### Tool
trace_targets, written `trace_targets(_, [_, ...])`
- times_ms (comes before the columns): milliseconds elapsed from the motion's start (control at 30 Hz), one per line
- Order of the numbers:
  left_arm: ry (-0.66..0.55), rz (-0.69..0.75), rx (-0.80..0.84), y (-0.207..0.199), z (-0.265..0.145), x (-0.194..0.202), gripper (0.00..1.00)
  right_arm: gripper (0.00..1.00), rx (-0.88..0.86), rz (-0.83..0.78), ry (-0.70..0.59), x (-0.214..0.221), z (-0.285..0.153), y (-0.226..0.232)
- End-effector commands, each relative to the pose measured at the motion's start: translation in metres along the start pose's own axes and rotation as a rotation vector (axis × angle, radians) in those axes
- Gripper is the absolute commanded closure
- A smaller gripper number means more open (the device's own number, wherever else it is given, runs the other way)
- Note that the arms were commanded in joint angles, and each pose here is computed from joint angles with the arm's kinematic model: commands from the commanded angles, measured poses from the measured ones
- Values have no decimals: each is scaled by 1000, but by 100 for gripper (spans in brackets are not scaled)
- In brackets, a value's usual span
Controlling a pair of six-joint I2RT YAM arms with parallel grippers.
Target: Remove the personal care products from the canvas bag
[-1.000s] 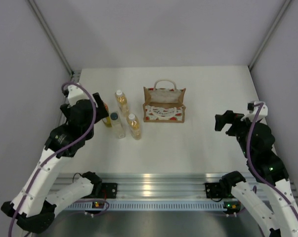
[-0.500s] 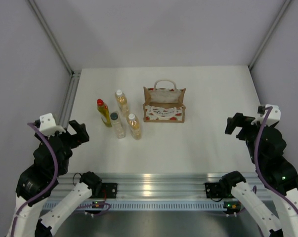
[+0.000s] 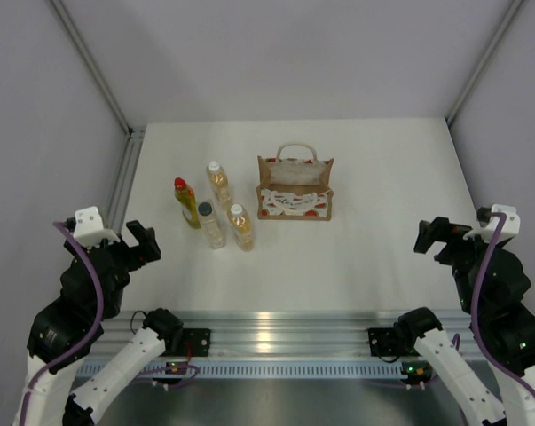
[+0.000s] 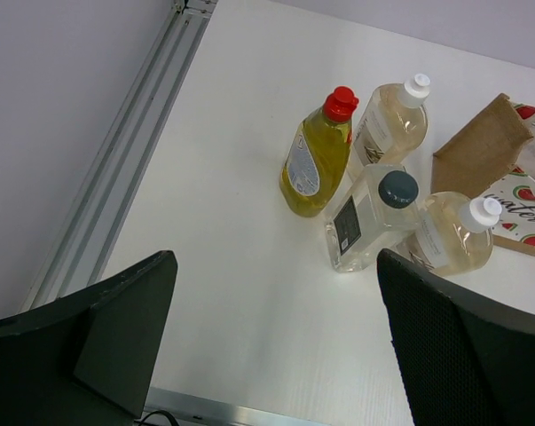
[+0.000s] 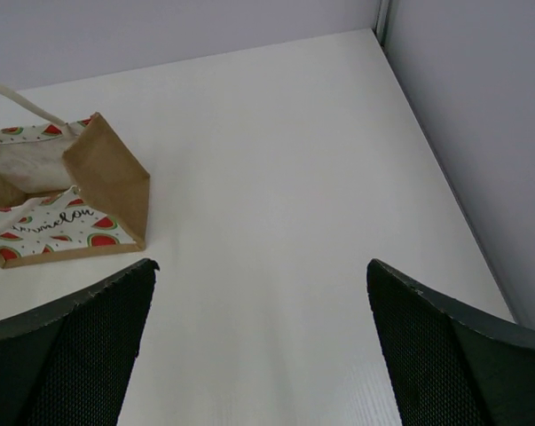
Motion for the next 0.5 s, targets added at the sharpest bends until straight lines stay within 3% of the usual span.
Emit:
trace_targets(0, [-11,-2,7,5,-6,2,1,1,-4,-30,25,5,-1,-1])
trace_targets(467, [-17,-7,4,6,-7,2,1,0,-24,-49,47,5,2,2])
Point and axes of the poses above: each gripper's point midway between its finger pads, its own z axis out along the fingers, its own y axis along the line the jaws close on, x = y × z, the point moved 9 cm from there along -z, back along the fingers, and after that the axes turned 6 degrees about z, right-handed, at the moved point
